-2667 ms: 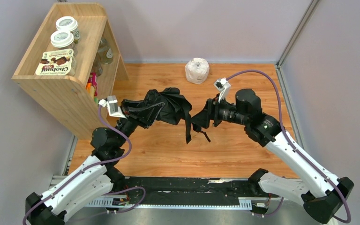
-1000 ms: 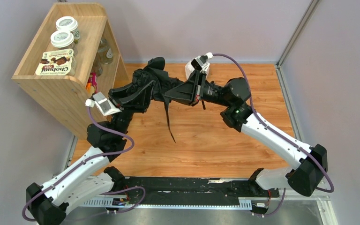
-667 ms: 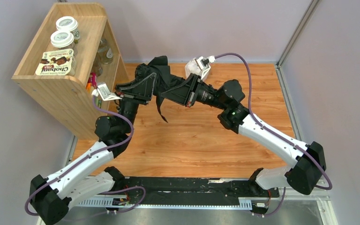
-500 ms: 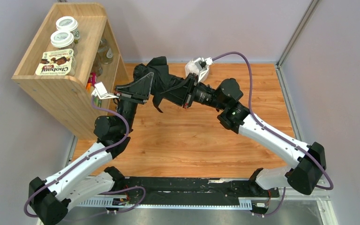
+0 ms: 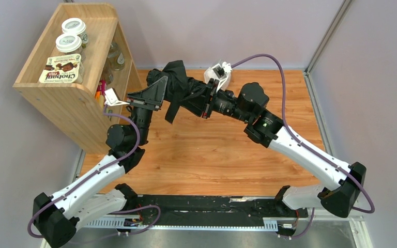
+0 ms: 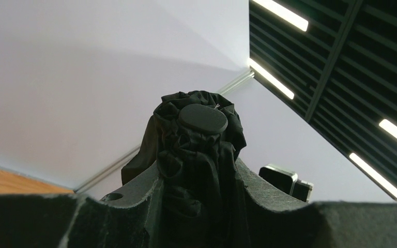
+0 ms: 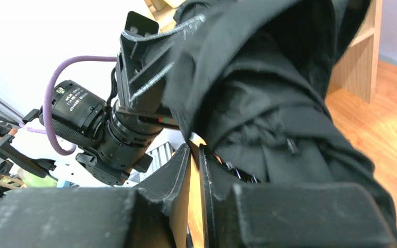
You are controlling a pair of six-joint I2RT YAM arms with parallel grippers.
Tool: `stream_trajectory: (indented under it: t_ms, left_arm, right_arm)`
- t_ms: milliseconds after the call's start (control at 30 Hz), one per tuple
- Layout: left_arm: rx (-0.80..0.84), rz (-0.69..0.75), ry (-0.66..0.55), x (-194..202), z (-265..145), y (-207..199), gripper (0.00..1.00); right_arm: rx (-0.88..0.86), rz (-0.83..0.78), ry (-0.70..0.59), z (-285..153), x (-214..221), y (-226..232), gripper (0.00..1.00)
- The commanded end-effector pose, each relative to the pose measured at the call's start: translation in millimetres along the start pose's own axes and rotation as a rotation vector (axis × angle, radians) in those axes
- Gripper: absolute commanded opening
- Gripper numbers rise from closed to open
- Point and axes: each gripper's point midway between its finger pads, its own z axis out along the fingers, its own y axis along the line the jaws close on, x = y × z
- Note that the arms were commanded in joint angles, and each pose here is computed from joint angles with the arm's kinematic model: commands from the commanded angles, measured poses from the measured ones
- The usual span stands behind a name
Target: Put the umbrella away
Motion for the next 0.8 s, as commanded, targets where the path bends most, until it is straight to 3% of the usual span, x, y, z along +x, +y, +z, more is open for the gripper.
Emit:
stream_trajectory:
  t_ms: [0, 267, 533, 633, 767]
  left_arm:
    - [0.160, -0.112, -0.137, -42.0, 5.2, -57.9, 0.00]
    - [0.225, -0.117, -0.153, -41.3, 10.2, -67.3, 0.00]
    - [0.281, -0.043, -0.188, -48.4, 11.4, -80.8, 0.00]
    - [0.293, -0.039, -0.194, -48.5, 12.6, -82.4, 0.00]
    - [0.335, -0.054, -0.201, -50.3, 12.4, -91.6, 0.00]
  right_arm:
    - [0.057, 0.071, 0.026, -13.8, -13.2, 9.9, 0.20]
    - [0.095, 0.135, 0.097, -28.6, -6.7, 15.2, 0.34]
    - [0.119, 0.194, 0.224, -86.5, 33.7, 27.5, 0.77]
    - [0.261, 0.238, 0.226, -117.9, 46.6, 10.2, 0.98]
    - [0.496, 0.295, 0.183, -161.7, 60.2, -25.5, 1.00]
